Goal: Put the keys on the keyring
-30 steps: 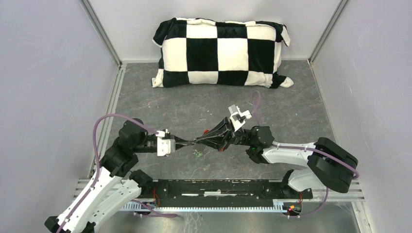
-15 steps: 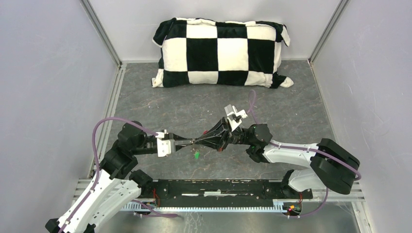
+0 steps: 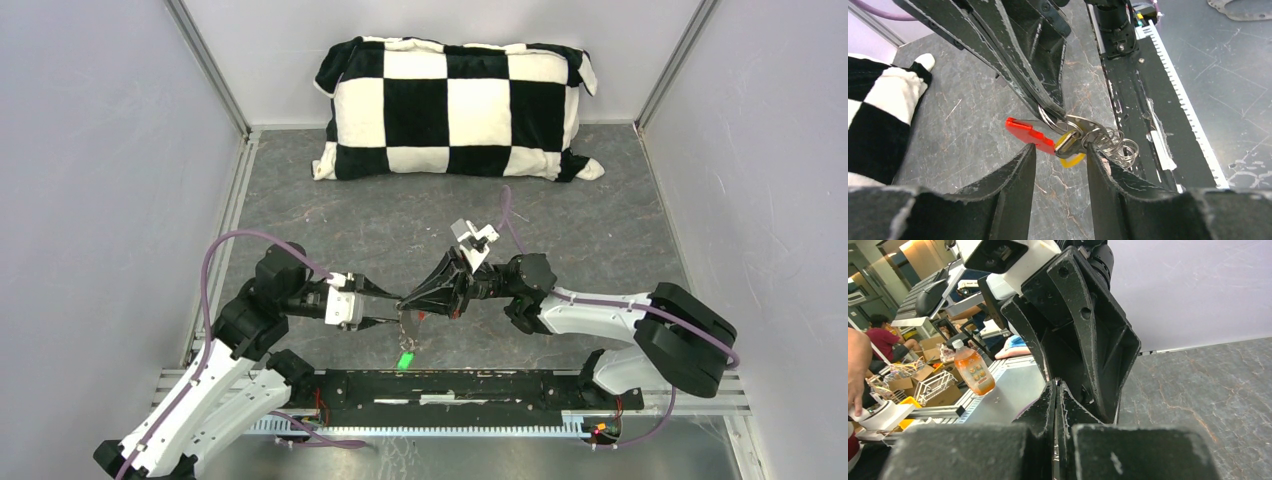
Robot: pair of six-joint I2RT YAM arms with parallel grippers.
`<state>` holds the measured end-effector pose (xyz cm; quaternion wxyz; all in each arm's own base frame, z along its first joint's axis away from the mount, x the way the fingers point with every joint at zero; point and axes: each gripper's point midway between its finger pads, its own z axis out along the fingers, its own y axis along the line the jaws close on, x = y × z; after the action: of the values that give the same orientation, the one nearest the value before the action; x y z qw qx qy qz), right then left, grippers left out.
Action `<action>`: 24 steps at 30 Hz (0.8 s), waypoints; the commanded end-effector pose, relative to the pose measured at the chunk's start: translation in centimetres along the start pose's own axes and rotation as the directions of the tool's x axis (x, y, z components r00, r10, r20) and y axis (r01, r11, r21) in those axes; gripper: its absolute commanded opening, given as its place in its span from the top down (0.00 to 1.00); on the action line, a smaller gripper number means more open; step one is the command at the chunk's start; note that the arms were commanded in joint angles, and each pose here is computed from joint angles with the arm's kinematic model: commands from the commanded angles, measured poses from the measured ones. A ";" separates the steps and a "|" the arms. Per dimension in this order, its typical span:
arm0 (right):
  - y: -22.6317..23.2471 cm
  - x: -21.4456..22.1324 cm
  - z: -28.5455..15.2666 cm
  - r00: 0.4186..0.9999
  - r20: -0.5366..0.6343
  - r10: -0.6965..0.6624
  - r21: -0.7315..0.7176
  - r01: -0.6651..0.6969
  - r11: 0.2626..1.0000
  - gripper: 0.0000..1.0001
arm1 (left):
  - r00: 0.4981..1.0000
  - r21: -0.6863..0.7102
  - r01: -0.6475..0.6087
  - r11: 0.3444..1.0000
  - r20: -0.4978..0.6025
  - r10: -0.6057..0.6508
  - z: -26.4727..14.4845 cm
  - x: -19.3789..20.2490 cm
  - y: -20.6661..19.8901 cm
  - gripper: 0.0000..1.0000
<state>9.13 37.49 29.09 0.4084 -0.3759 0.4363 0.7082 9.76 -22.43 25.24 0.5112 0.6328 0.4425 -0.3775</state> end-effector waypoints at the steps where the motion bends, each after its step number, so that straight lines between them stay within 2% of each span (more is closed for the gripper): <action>1: 2.0 -3.0 0.9 0.996 0.082 -0.038 -0.093 0.046 0.995 1.00 | 0.997 0.078 -0.076 0.994 0.000 0.076 -0.3 -0.3 -1.3 0.52; 5: 2.2 -3.4 1.0 0.995 0.092 -0.040 -0.104 0.049 0.993 1.00 | 0.998 0.125 -0.057 0.990 -0.015 0.060 -0.4 0.6 -2.5 0.52; 9: 2.3 -3.7 1.1 0.995 0.098 -0.034 -0.112 0.045 0.993 1.00 | 0.995 0.113 -0.098 0.989 -0.025 0.101 -0.5 0.8 -2.1 0.53; 16: 2.2 -3.4 1.2 0.995 0.094 -0.015 -0.120 0.026 0.992 1.00 | 0.994 0.042 -0.109 0.993 -0.015 0.110 -0.1 0.2 -0.2 0.62; 19: 2.2 -3.2 1.2 0.996 0.089 -0.009 -0.122 0.019 0.992 1.00 | 0.996 0.043 -0.094 0.995 0.010 0.093 0.1 -0.5 0.0 0.66; 21: 2.1 -3.1 1.2 0.996 0.085 -0.005 -0.119 0.015 0.993 1.00 | 0.995 0.041 -0.099 0.994 0.016 0.098 0.1 -0.8 0.1 0.72; 24: 1.9 -2.9 1.1 0.997 0.080 -0.001 -0.114 0.011 0.993 1.00 | 0.995 0.048 -0.099 0.994 0.031 0.098 0.0 -1.4 0.0 0.75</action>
<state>8.53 37.60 30.25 0.3823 -0.3659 0.4190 0.7378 9.53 -22.25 24.01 0.5011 0.6694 0.4140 -0.3597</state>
